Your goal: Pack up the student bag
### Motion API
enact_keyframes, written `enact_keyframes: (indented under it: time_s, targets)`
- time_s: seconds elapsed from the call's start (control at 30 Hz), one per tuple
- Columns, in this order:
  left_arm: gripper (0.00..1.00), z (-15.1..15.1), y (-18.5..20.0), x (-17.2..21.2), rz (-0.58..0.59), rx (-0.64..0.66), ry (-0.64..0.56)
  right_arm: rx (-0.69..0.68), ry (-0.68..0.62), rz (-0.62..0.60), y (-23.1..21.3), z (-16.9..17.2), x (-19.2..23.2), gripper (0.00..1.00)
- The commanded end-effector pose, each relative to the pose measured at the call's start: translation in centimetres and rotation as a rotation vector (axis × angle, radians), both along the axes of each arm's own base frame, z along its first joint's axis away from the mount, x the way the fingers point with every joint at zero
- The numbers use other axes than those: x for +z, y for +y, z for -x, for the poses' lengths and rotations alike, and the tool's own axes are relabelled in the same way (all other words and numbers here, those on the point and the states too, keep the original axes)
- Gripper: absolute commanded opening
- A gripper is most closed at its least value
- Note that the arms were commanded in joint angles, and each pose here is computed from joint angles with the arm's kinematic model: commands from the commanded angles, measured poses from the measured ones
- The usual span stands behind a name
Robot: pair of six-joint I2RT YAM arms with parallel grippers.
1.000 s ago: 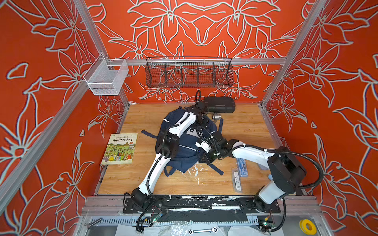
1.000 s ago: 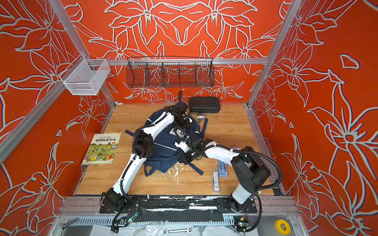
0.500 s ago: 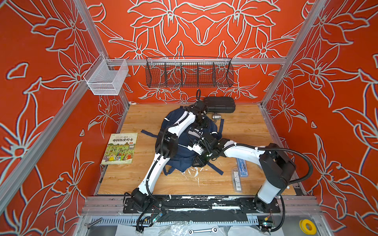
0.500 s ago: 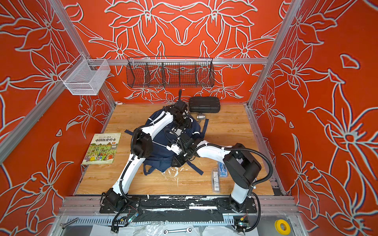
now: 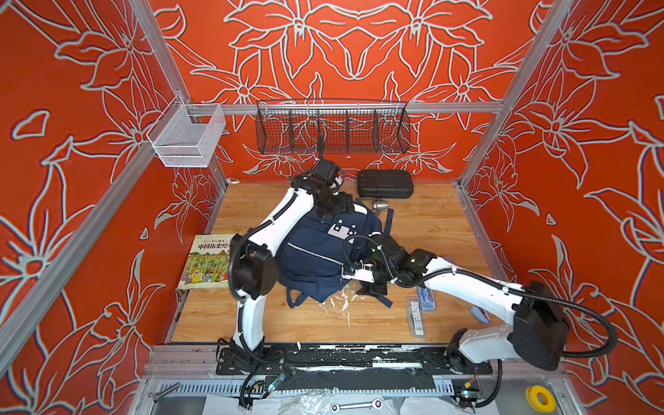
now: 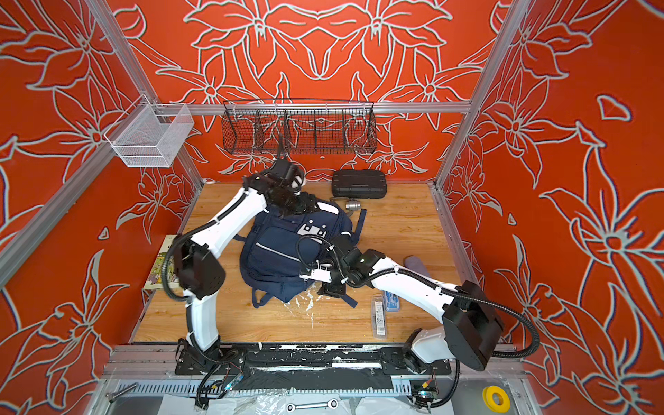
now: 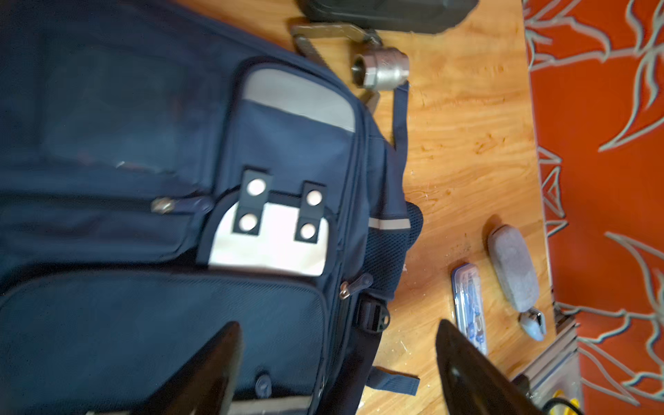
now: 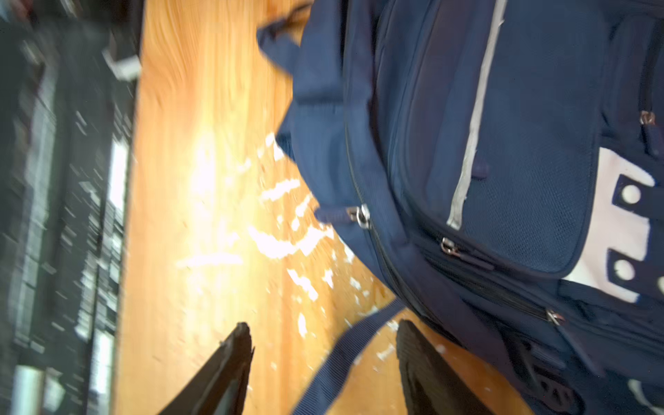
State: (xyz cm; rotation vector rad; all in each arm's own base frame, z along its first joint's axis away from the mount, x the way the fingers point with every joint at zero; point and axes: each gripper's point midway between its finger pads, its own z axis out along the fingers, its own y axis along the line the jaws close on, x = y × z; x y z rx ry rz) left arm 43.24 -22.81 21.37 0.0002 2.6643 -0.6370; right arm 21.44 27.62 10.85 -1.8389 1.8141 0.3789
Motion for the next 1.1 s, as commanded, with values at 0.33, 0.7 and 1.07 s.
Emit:
enact_keyframes:
  time_s: [0.33,0.7,1.07]
  targets:
    - [0.96,13.8,14.1,-6.0,0.037,0.541,0.205,0.105,-0.366,0.132,0.9,-9.0,-4.7,0.7]
    - [0.96,17.7,15.6,-11.8,0.064,0.647,0.3,0.083,-0.551,-0.034,2.1,-9.7,-2.0,0.7]
    - [0.94,17.1,15.4,-14.7,0.068,0.627,0.349,0.137,-0.506,-0.054,2.3,-9.2,-3.0,0.97]
